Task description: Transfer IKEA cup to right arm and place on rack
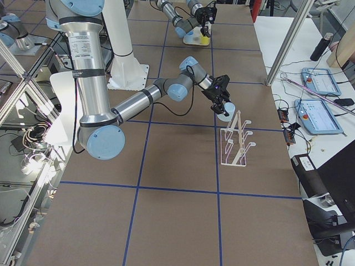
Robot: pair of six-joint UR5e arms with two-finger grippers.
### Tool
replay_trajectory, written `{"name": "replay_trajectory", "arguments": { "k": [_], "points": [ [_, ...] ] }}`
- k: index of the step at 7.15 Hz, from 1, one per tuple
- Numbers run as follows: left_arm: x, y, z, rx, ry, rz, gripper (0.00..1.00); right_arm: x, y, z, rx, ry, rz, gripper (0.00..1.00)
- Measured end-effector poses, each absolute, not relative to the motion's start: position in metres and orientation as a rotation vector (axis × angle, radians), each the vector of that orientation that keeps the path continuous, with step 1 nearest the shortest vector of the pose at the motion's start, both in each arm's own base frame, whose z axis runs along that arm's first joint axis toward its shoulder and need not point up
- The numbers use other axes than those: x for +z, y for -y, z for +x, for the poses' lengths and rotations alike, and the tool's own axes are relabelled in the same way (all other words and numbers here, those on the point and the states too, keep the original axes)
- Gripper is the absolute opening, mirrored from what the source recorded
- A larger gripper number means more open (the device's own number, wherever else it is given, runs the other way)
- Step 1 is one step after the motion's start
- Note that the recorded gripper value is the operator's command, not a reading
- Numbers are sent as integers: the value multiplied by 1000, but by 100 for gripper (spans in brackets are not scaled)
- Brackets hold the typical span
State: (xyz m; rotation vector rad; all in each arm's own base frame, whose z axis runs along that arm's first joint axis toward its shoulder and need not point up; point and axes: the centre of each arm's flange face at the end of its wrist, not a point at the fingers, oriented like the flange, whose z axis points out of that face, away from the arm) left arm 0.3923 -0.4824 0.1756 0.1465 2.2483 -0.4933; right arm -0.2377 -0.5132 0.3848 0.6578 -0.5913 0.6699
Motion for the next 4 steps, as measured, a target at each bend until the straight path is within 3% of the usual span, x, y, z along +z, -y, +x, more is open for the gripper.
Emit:
{"name": "replay_trajectory", "arguments": {
  "k": [4],
  "points": [
    [175, 482, 392, -492, -2251, 147, 91, 392, 516, -241, 663, 577, 651, 0]
  ]
}}
